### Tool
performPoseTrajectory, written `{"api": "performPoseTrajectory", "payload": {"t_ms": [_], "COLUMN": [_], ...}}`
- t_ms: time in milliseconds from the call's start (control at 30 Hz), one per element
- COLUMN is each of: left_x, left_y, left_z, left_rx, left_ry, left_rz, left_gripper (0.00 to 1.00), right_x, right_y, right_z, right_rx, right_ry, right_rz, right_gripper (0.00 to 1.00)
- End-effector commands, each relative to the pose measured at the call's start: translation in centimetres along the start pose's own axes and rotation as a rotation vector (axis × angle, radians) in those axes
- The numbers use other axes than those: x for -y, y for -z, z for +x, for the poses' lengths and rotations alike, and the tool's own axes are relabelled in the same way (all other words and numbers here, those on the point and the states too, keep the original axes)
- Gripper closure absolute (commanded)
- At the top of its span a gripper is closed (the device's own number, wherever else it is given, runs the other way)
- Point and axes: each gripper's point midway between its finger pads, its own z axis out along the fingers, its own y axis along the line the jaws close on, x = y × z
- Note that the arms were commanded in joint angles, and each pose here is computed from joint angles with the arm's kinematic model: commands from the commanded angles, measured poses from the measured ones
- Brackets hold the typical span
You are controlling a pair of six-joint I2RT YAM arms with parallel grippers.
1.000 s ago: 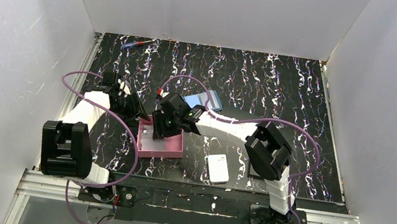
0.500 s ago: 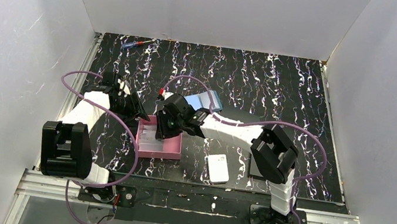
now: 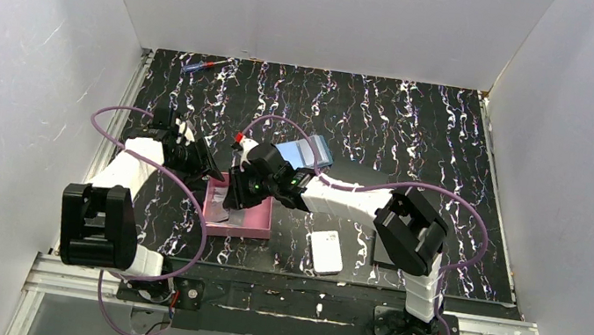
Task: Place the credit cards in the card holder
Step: Pick up the credit card from the storage box.
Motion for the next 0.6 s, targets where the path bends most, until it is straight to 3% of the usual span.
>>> {"api": "performPoseTrajectory", "payload": {"t_ms": [0,167,467,567], "left_x": [0.6,0.7,1.9,2.6], "left_y": [0.8,0.9,2.2,3.4], "left_z": [0.9,0.8,-0.1,-0.9], "left_rx": [-0.007,-0.005,0.023,0.057], "left_ry": [-0.011,-0.013,-0.04,-0.062], "left_rz": [0.036,0.038,0.052,0.05], "left_gripper": [0.5,0.5,0.46,0.43], "right_x": [-2.4,-2.3,-1.3,-1.1], "right_y": [0.5,0.4,1.2,2.2], "right_z": [-2.6,-2.5,-3.8,-5.4], "right_rx": [0.064,0.054,0.079,0.13], "right_ry": [0.021,0.015,-0.01,-0.031], "right_rz": [-0.082,-0.083,-0.078,-0.098], "right_gripper": [0.65,0.68,0.99,0.99]}}
